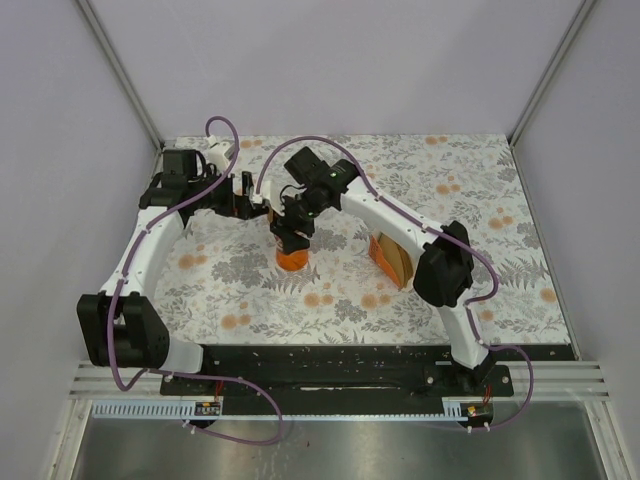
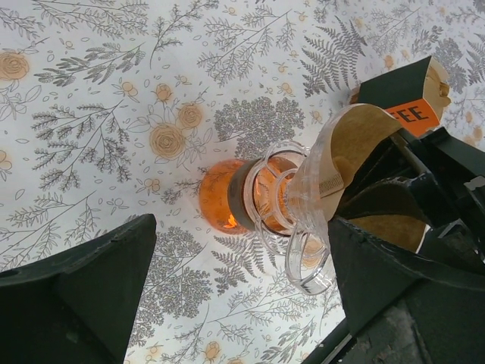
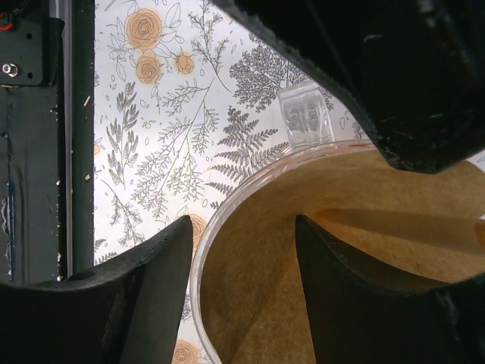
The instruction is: Place the coffee filter in the dripper
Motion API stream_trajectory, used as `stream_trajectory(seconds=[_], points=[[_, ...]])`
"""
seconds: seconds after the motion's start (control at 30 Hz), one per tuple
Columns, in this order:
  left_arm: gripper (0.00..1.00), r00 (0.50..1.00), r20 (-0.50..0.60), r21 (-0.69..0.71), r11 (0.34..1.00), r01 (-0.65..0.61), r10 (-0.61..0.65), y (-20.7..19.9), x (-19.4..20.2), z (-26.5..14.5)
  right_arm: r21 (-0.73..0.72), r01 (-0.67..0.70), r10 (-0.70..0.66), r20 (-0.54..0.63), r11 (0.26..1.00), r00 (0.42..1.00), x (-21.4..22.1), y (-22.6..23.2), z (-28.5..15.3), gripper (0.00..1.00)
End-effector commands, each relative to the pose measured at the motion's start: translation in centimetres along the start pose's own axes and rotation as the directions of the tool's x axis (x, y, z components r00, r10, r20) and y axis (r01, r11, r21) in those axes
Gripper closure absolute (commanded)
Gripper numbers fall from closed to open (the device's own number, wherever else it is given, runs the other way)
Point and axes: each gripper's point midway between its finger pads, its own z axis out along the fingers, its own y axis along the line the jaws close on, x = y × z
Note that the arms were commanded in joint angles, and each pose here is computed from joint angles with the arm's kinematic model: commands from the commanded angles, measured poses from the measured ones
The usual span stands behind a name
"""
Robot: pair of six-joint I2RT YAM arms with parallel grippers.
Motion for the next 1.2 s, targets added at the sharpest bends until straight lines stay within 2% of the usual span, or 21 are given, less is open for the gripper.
stream_trajectory(seconds=[0.0,0.17,0.33,0.5,0.7,0.87,1.17], points=[[0.01,0.997,-0.025,-0.025,0.997,-0.079,0.078,-0.1,0.3,0.9,-0.043,-0.001,0.002,0.019,0.999,1.000,-0.9,0.1,1.6,0.36],[0.01,0.995,-0.021,-0.034,0.995,-0.094,0.093,0.1,0.1,0.5,-0.010,-0.051,0.050,-0.030,0.999,0.998,-0.1,-0.6,2.1,0.37],[0.01,0.998,0.043,0.010,0.999,-0.037,0.036,0.2,-1.8,-1.4,0.031,-0.039,0.043,-0.113,0.999,0.993,0.6,-0.5,2.3,0.37],[0.01,0.995,0.092,-0.022,0.999,-0.046,0.048,0.8,-2.8,-3.2,-0.003,-0.058,0.056,-0.204,0.998,0.977,2.0,0.6,3.3,0.37],[0.01,0.993,0.109,-0.034,0.999,-0.033,0.036,1.3,-3.0,-4.2,0.002,-0.102,0.099,-0.226,0.995,0.969,2.6,0.7,3.5,0.37],[0.01,0.993,0.116,-0.029,0.999,-0.031,0.034,1.2,-3.1,-4.3,0.023,-0.161,0.160,-0.303,0.987,0.940,4.6,0.3,4.4,0.37],[0.01,0.994,0.104,-0.008,1.000,-0.019,0.019,0.6,-2.1,-3.9,0.069,-0.141,0.155,-0.322,0.988,0.934,4.5,-0.4,4.7,0.37]])
